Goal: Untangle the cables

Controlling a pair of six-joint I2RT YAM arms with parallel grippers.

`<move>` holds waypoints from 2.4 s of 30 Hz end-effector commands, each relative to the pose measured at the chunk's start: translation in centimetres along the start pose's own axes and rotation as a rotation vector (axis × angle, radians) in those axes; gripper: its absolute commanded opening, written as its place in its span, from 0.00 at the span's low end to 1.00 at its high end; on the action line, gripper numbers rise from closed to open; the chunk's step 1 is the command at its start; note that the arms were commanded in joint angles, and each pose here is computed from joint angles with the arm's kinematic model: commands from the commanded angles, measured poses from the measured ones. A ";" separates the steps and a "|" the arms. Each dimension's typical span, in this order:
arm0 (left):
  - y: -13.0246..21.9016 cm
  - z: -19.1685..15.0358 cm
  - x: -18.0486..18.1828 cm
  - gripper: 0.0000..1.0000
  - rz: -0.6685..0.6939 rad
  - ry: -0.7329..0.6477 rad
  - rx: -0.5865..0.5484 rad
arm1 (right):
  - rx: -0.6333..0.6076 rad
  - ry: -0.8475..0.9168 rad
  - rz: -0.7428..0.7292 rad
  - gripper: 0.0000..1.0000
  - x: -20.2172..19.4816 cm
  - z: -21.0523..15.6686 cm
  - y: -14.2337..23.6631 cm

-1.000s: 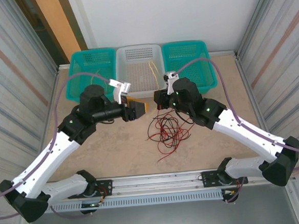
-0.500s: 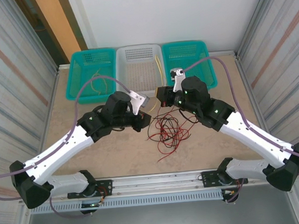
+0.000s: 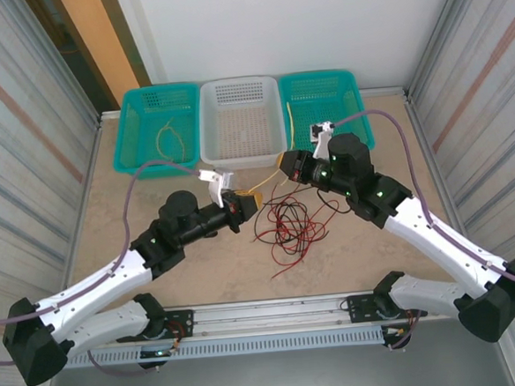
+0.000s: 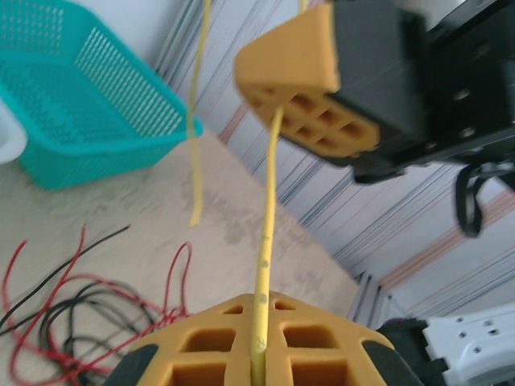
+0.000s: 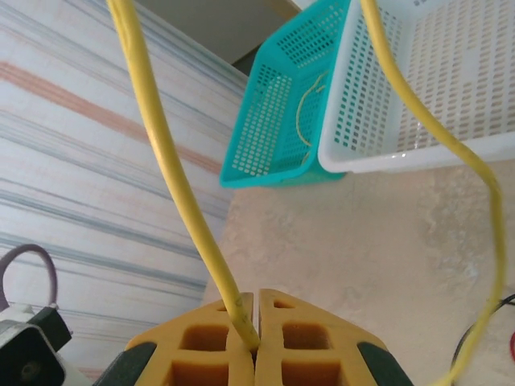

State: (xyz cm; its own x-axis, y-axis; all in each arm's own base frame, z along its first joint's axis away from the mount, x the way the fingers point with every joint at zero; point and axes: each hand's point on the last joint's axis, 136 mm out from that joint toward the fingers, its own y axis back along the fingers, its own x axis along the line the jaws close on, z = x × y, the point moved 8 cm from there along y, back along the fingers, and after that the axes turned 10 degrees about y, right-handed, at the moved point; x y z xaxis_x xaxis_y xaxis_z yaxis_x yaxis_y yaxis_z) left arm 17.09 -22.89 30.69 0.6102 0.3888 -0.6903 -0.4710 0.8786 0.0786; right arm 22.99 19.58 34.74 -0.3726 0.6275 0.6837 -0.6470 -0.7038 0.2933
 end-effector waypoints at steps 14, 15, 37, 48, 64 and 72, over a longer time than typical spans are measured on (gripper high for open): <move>1.6 4.3 1.3 0.00 0.156 0.038 -0.109 | -0.101 0.051 -0.022 0.63 1.2 2.0 3.4; 1.9 4.8 1.8 0.00 0.191 0.045 -0.114 | -0.092 0.065 -0.029 0.64 1.2 1.8 3.7; 5.1 17.1 20.0 0.00 0.791 0.329 0.016 | -0.019 0.143 -0.207 0.66 -2.1 -2.2 7.8; 5.9 18.9 21.1 0.62 0.852 0.323 -0.021 | 0.057 0.145 -0.340 0.66 -4.1 -3.4 7.2; 1.5 -0.3 10.3 0.52 0.524 0.270 0.403 | 0.404 0.031 -0.669 0.61 -11.5 -9.9 1.4; 0.2 -3.9 10.6 0.47 0.523 0.340 0.485 | 0.549 -0.043 -0.745 0.52 -14.3 -13.5 -1.7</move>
State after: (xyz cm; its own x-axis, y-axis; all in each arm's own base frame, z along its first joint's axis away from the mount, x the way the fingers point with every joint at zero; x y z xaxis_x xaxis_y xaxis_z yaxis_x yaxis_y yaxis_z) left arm 20.43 -19.02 20.03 0.1364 0.7754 -0.6166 -0.2427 0.6296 0.7380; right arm 20.37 15.81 16.24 0.0181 0.9817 0.1894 -0.3273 -0.1732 0.9289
